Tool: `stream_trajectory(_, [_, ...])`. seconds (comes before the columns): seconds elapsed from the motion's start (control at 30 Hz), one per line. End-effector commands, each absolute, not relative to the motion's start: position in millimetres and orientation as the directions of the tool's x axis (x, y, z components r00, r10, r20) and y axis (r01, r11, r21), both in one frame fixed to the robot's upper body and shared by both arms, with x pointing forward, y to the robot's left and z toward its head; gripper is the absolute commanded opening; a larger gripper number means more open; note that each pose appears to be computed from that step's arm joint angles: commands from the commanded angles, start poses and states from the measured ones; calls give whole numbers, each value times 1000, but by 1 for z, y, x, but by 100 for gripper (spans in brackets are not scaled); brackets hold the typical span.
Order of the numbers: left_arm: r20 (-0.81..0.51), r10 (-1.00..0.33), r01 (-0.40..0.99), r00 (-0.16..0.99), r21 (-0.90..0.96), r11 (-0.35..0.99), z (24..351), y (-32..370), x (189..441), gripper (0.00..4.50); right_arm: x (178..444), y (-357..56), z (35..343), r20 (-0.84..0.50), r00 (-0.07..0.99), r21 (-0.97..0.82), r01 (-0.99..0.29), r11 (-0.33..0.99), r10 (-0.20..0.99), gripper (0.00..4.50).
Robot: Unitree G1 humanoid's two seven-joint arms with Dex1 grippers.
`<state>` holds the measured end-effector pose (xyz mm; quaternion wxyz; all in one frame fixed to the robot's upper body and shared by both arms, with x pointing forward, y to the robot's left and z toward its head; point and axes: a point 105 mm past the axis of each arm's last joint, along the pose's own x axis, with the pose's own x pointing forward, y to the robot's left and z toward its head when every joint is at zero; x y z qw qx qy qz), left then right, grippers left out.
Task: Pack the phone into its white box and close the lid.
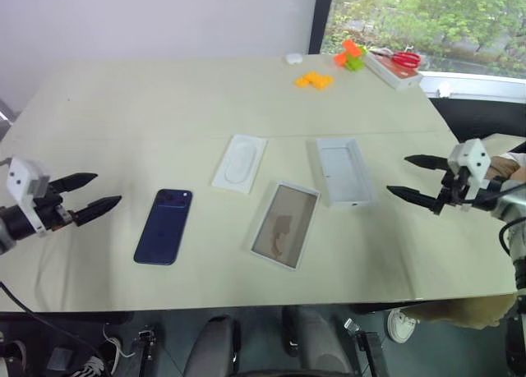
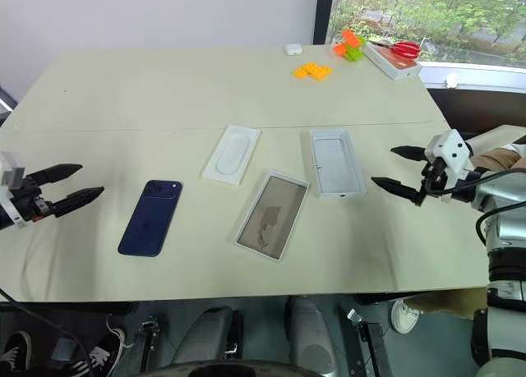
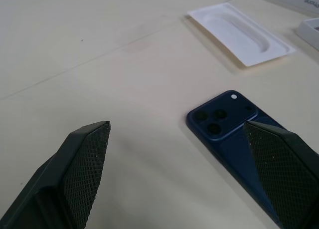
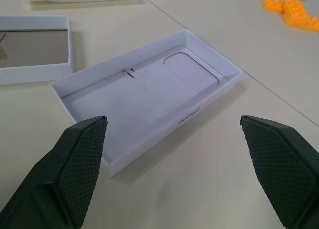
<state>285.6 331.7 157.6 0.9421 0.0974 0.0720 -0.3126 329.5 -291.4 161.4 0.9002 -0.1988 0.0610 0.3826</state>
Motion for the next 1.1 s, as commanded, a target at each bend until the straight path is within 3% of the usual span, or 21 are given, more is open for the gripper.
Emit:
stream_trajectory(0.03, [-159,-561,582,813,195,789,169,332,289,450,330,-289,171,-235,701,-345,-707,617,673,448])
stream_trajectory(1.1, [-165,-608,628,777,144,765,171,314,295,450,327,-277,173,-231,686,-350,-720,600,690,448])
